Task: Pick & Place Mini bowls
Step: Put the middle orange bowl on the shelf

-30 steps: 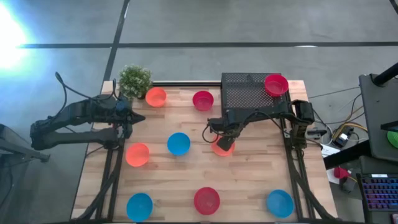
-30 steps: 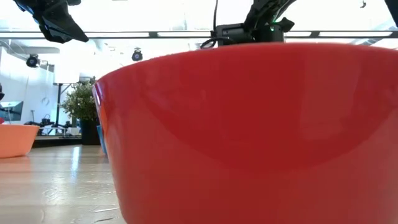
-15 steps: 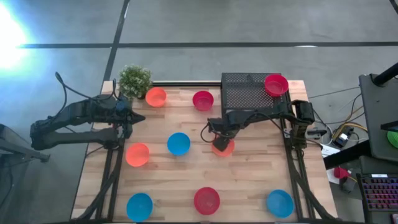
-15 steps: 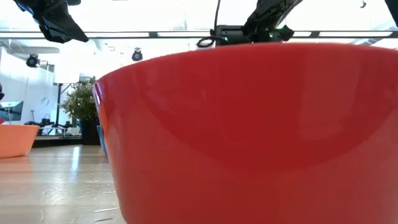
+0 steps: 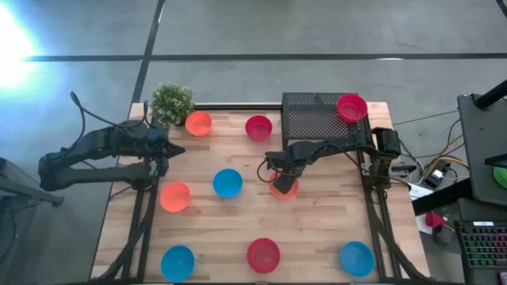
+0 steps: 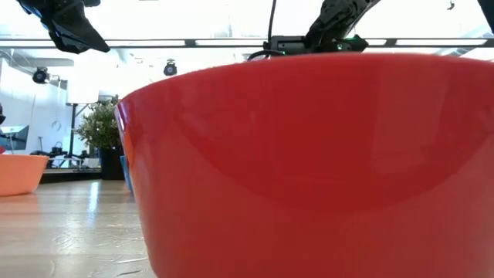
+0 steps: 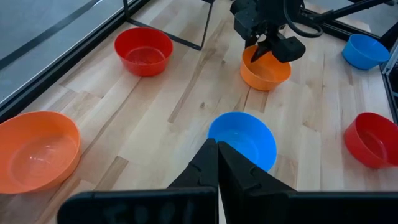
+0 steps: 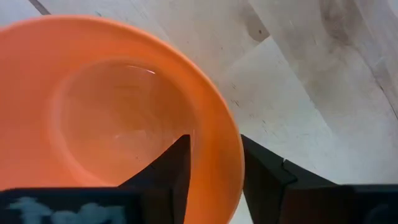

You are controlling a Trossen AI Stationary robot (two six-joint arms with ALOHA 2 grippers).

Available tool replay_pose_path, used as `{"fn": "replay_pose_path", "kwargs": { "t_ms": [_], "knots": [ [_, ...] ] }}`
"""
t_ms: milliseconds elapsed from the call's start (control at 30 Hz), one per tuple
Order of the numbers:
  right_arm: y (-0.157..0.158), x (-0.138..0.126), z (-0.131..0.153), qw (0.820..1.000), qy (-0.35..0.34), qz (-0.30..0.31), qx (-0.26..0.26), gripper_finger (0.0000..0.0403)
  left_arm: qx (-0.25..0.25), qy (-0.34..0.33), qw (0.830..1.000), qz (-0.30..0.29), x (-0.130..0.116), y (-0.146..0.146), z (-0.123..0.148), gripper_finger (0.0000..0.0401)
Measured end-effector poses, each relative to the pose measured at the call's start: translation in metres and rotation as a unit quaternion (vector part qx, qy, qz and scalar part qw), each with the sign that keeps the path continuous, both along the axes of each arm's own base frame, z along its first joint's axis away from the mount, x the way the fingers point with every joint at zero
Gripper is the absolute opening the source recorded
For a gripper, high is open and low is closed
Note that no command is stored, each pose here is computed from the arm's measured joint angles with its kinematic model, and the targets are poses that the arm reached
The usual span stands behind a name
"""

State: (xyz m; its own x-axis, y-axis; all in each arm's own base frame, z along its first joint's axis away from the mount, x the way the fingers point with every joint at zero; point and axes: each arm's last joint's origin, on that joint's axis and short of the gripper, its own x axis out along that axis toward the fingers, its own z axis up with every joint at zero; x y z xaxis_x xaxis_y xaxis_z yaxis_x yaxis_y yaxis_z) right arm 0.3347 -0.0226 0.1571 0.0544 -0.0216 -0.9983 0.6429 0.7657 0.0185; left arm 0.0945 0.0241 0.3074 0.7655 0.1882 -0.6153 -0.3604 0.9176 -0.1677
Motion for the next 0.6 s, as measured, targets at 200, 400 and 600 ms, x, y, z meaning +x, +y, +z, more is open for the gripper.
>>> {"fn": "replay_pose_path", "kwargs": {
  "t_ms": [200,400,600],
  "knots": [
    [0.0000,0.0001,0.0000,1.000,-0.001,0.000,0.000,0.0057,0.001,0.000,1.000,0.000,0.0001,0.0001,0.0000,0.0000],
    [0.0008,0.0005,0.0014,1.000,-0.006,0.000,0.022,0.0012,0.002,0.000,1.000,0.000,0.0000,0.0001,0.0000,0.0000],
    [0.0017,0.0004,0.0015,0.999,-0.007,0.003,0.036,0.0009,0.002,0.000,1.000,0.000,0.0000,0.0001,0.0000,0.0000]
  ]
}}
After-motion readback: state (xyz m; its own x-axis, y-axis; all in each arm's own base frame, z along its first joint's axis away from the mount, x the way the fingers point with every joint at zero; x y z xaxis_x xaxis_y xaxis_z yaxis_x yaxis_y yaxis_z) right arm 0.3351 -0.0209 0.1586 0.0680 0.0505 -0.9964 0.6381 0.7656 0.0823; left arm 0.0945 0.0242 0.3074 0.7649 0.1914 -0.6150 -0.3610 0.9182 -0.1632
